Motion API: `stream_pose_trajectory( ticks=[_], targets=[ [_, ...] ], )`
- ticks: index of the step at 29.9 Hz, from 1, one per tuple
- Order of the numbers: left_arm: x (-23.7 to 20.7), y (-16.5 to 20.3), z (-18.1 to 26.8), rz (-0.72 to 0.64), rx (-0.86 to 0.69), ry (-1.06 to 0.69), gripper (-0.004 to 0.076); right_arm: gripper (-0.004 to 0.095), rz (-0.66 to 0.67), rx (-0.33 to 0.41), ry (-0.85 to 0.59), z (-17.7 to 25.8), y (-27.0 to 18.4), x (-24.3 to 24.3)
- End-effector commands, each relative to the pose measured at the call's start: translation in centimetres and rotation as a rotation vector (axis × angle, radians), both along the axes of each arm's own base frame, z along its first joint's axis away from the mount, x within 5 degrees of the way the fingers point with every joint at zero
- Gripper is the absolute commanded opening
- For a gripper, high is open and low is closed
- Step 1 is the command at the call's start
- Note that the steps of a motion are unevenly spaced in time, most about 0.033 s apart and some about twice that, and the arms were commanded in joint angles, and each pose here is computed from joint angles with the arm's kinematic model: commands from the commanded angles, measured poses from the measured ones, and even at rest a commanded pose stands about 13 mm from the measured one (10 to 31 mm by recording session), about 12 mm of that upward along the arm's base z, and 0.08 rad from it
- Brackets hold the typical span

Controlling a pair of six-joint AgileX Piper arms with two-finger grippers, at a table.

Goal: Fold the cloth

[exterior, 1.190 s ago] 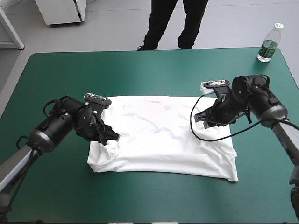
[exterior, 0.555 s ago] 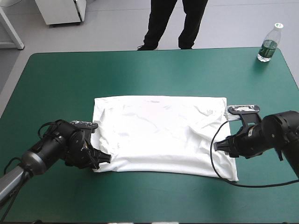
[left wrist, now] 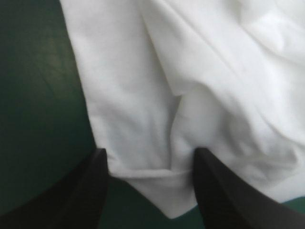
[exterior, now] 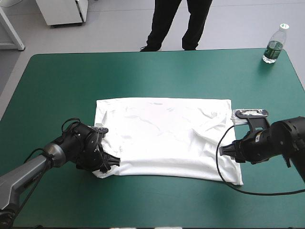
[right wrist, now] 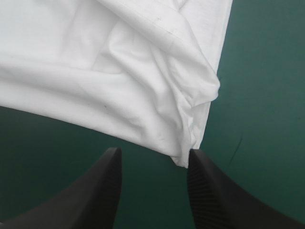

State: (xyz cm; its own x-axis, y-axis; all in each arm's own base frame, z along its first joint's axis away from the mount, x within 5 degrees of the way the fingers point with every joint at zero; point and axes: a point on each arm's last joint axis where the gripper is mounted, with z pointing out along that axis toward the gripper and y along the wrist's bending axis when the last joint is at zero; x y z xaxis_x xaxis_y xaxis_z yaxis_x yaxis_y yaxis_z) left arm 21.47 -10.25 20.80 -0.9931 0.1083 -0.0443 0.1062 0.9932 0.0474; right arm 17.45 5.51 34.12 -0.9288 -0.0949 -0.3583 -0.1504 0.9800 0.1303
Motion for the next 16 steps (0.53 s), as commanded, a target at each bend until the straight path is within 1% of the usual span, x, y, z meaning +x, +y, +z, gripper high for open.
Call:
stream_pose_trajectory(
  ticks=[1, 3, 4, 5, 6, 9, 16],
  targets=[
    [-0.8, 0.3, -1.2, 0.012, 0.026, 0.038, 0.0406, 0.0389, 0.0, 0.01, -0.038, 1.0, -0.1, -0.4],
    [-1.4, 0.6, -2.0, 0.031, 0.039, 0.058, 0.0375, 0.0371, -0.006, 0.013, -0.039, 1.1, -0.1, -0.4],
    [-1.6, 0.7, -2.3, 0.039, 0.038, 0.057, 0.0347, 0.0367, -0.006, 0.013, -0.039, 1.1, -0.1, -0.4],
    [-1.8, 0.8, -2.6, 0.053, 0.034, 0.058, 0.0298, 0.0361, -0.006, 0.014, -0.042, 1.1, -0.2, -0.5],
    [-2.0, 0.8, -2.9, 0.059, 0.024, 0.061, 0.0233, 0.0359, -0.006, 0.014, -0.042, 1.1, -0.2, -0.5],
    [-2.2, 0.7, -3.3, 0.068, 0.009, 0.059, -0.0011, 0.0351, -0.006, 0.015, -0.046, 1.2, -0.2, -0.6],
    [-2.0, 0.6, -3.3, 0.069, -0.002, 0.041, -0.0022, 0.0352, -0.032, 0.012, -0.033, 0.9, -0.3, -0.6]
  ],
)
